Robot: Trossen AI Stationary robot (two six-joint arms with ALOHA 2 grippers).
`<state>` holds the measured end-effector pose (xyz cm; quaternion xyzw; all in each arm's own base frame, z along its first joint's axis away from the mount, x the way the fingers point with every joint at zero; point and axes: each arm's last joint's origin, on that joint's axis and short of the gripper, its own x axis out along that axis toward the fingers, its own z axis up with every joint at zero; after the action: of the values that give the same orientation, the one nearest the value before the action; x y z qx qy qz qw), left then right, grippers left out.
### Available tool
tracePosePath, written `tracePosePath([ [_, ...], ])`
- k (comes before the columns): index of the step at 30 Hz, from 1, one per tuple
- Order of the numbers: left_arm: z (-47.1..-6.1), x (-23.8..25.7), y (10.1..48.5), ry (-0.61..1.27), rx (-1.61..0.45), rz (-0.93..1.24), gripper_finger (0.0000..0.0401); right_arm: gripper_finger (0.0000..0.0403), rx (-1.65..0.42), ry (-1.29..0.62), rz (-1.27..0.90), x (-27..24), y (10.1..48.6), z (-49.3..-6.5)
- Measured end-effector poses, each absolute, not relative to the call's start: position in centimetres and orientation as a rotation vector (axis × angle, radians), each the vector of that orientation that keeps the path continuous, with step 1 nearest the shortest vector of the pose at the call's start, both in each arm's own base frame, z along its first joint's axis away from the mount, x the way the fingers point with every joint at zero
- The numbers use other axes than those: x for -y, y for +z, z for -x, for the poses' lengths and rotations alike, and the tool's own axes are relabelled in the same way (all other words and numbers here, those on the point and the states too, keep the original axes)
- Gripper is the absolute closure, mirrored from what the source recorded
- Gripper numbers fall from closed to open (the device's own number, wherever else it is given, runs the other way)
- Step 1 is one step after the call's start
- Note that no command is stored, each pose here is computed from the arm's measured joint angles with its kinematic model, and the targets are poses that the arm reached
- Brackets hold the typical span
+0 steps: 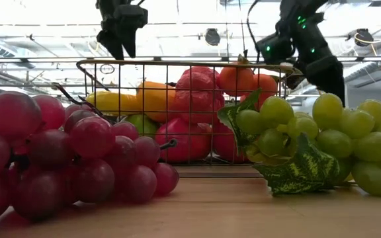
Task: Build produce basket
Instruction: Put the top lime into the gold wire basket
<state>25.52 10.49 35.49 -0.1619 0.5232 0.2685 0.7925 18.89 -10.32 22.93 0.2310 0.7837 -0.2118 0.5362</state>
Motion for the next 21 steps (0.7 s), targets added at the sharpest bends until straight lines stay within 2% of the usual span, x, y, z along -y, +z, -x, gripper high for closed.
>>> tracePosePath([
  [4, -25.3, -10.9, 35.5, 0.596, -1.122, 0.364, 0.0061, 0.0057, -1.927, -0.464, -0.515, 11.5, 21.7, -19.0],
  [8, -25.3, -11.0, 35.5, 0.602, -1.121, 0.370, 0.0061, 0.0038, -2.006, -0.412, -0.506, 12.1, 20.1, -18.4],
  [21, -25.3, -11.1, 35.5, 0.622, -1.108, 0.390, 0.0061, 0.0032, -2.085, -0.326, -0.512, 11.3, 16.4, -16.0],
])
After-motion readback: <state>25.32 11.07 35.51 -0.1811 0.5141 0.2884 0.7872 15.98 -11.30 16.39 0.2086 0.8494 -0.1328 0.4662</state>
